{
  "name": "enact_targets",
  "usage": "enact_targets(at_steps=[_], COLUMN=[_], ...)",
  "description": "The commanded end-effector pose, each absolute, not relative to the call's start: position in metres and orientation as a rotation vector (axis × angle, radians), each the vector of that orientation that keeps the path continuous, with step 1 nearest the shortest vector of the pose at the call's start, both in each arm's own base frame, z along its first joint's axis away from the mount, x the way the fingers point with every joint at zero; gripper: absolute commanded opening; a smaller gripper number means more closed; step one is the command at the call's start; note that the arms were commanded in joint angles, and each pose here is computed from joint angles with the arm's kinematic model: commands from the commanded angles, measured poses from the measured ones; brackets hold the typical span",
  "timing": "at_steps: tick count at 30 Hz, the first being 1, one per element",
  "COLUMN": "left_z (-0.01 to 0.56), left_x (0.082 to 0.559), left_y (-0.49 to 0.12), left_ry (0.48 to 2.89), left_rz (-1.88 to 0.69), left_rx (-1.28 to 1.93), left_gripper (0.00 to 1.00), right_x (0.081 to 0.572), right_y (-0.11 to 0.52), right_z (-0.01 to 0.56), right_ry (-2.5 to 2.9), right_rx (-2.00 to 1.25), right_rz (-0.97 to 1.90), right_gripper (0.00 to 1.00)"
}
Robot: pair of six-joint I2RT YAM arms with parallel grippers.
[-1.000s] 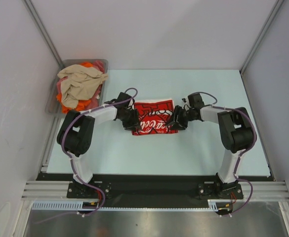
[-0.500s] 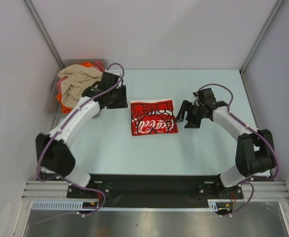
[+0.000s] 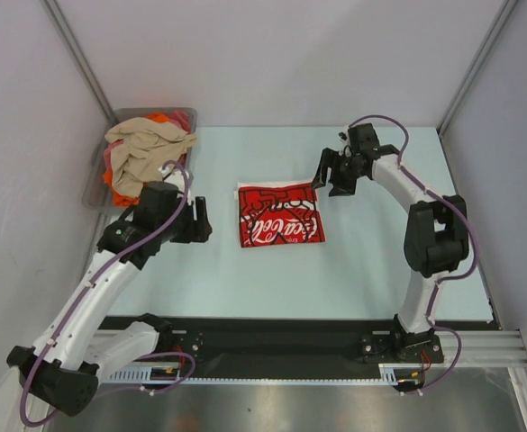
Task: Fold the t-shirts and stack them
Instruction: Neatly place the folded tshirt to the corner
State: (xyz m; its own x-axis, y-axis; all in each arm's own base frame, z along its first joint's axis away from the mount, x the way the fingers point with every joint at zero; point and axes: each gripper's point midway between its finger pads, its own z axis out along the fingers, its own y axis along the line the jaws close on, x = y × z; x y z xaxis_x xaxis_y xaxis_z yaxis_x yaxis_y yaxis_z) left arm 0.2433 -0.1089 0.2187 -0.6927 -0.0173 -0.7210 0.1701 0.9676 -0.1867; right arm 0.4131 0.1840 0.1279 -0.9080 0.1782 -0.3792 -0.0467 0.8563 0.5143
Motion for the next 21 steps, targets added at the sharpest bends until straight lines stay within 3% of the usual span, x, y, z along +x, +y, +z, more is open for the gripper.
enact_targets(at_steps=[1,5,15,16,21], left_z=[0.21,0.181,0.188,0.19,0.2], left_x=[0.243,0.238,0.239,0.239,0.237], left_y=[-0.106,-0.112,-0.118,-0.116,-0.117], left_ry=[2.291,2.327,2.281,2.272,2.221], left_rz=[-0.302,-0.344,-0.43,-0.428,-0.454], left_rx=[0.118,0.099,0.123,0.116,0.113], left_gripper=[0.71,0.71,0.79,0.93,0.96], right_x=[0.441,0.469,0.506,0.507,0.506], right_y=[0.183,0.189,0.198,0.199,0.208], right_z=[0.113,0.105,0.061,0.05,0.032], right_ry=[2.599,2.552,2.589,2.606,2.624], right_rx=[0.058,0.011,0.054,0.062,0.052], right_rz=[0.746,0.793,0.803,0.808,0.829], right_gripper=[0.72,0.7,0.69,0.68,0.56])
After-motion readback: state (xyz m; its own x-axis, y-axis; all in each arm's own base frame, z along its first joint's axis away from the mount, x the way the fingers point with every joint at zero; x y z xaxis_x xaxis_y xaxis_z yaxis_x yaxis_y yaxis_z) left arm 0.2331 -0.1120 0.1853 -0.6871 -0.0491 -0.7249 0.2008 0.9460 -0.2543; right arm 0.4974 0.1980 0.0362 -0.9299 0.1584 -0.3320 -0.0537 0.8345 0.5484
